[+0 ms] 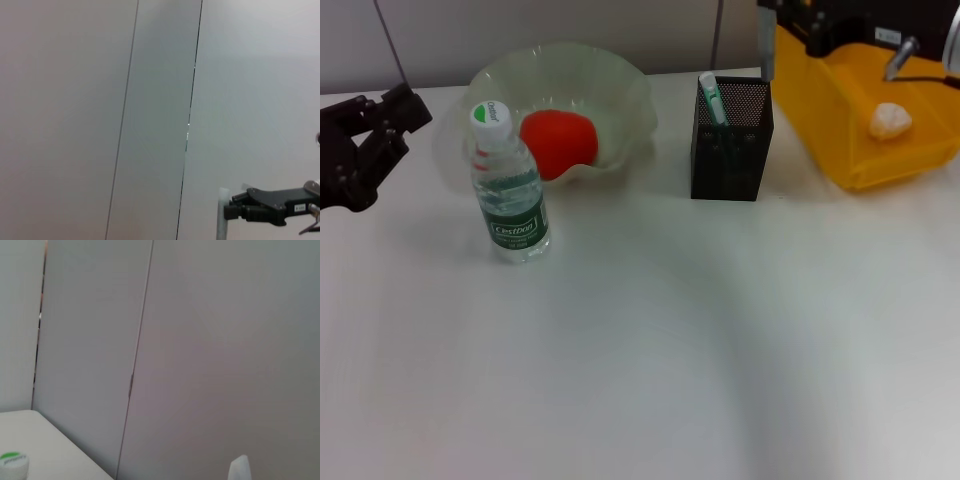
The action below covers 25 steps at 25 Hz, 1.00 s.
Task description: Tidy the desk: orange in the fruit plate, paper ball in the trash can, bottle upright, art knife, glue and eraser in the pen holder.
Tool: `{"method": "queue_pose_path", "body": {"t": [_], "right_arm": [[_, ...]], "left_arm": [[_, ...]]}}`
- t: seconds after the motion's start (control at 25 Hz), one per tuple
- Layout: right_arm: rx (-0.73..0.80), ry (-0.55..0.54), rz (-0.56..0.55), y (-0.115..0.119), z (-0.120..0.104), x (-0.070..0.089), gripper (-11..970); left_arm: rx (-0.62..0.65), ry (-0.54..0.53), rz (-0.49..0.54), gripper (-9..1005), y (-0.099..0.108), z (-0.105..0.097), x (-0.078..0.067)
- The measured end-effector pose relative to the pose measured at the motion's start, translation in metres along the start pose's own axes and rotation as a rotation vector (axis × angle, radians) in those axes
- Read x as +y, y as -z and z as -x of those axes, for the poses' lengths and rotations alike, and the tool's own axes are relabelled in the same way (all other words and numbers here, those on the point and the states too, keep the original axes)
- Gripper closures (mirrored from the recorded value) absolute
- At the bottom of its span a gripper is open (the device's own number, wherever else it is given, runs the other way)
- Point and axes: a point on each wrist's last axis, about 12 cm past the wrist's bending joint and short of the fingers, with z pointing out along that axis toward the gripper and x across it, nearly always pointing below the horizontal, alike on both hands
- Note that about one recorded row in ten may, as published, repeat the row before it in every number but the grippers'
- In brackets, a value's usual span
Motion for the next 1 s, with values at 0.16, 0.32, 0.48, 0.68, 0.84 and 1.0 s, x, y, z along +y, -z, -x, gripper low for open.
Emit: {"method": "queue_pose_path", "body": {"t": [0.16, 0.32, 0.48, 0.68, 0.84, 1.0], "right_arm": [[-0.062, 0.010, -0.009, 0.001, -0.014, 0.000, 825], [-0.099, -0.006, -0.026, 0.001, -0.024, -0.003, 825], [-0.112, -0.026, -0.031, 0.001, -0.033, -0.006, 825], [-0.144, -0.063, -0.031, 0.003, -0.042, -0.008, 826], [-0.158, -0.093, -0.028, 0.004, -0.047, -0.011, 828], [-0.174, -0.137, -0.021, 0.003, -0.052, -0.013, 827]], "left_arm": [[-0.012, 0.006, 0.004, 856, 0.000, 0.000, 0.000], [-0.015, 0.011, 0.006, 856, 0.000, -0.001, 0.000], [-0.015, 0.008, 0.006, 856, -0.001, -0.002, -0.001], [-0.016, 0.012, 0.016, 867, 0.002, -0.006, -0.001], [-0.015, 0.010, 0.020, 867, 0.003, -0.007, -0.001], [-0.013, 0.010, 0.019, 867, 0.003, -0.008, -0.001]]}}
